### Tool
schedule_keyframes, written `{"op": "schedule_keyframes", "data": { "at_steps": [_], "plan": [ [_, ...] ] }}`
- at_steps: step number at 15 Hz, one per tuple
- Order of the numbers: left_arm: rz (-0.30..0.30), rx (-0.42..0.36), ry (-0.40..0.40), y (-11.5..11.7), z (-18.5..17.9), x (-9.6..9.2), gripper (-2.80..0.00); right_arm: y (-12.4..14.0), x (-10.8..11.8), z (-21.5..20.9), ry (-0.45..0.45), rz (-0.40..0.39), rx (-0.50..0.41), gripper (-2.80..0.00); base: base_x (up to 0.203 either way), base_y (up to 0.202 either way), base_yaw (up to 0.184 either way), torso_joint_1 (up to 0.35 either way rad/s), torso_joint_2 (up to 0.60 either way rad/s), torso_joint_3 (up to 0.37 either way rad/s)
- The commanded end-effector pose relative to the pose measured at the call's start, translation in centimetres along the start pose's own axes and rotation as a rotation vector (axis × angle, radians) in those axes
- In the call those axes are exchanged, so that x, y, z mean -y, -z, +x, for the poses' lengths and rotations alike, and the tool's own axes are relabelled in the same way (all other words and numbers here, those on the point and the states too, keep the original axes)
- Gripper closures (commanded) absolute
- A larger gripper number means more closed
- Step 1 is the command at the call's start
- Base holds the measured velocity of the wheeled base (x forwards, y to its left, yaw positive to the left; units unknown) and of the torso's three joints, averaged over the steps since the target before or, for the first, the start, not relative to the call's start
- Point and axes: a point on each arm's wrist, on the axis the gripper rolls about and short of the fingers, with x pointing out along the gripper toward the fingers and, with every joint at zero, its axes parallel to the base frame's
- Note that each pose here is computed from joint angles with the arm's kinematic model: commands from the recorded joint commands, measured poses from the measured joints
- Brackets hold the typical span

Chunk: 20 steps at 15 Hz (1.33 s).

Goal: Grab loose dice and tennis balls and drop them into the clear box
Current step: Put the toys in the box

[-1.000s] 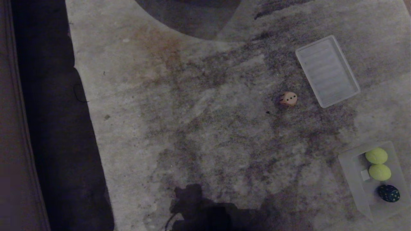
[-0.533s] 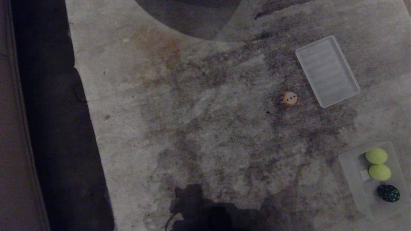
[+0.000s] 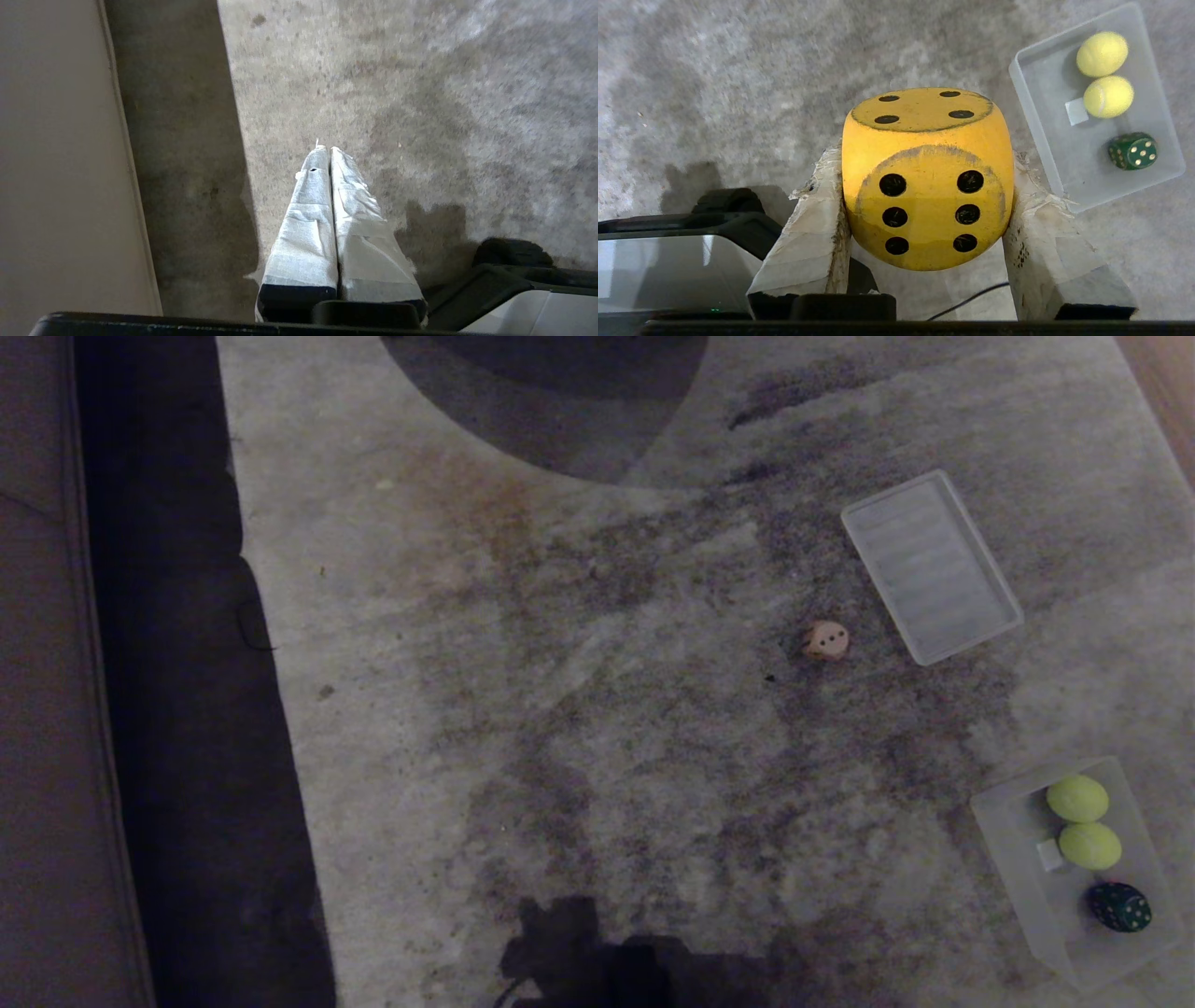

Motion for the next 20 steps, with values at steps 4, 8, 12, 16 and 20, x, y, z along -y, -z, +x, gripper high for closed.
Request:
{"op": "schedule_keyframes", "data": {
  "at_steps": [4, 8, 12, 16, 20],
  "plan": [
    [0.0, -0.001, -0.001, 0.04, 0.01, 0.0, 0.0, 0.0, 0.0, 0.02, -0.001, 0.0, -0.004, 0.0, 0.0, 0.0, 0.0, 0.002, 0.0, 0.2],
    [0.002, -0.001, -0.001, 0.04, 0.01, 0.0, 0.0, 0.0, 0.0, 0.02, 0.0, 0.0, -0.004, 0.0, 0.0, 0.0, 0.0, 0.004, 0.0, 0.201],
    [0.006, -0.001, 0.001, 0.04, 0.01, 0.0, 0.0, 0.0, 0.0, 0.02, 0.0, 0.0, -0.004, 0.0, 0.0, 0.0, 0.0, 0.003, 0.0, 0.201],
    [0.004, -0.001, 0.001, 0.04, 0.01, 0.0, 0.0, 0.0, 0.0, 0.02, 0.001, 0.0, -0.004, 0.0, 0.0, 0.0, 0.0, 0.004, 0.0, 0.204],
    [0.006, -0.001, 0.001, 0.04, 0.01, 0.0, 0.0, 0.0, 0.0, 0.02, 0.0, 0.0, -0.004, 0.0, 0.0, 0.0, 0.0, 0.001, 0.0, 0.204]
  ]
}}
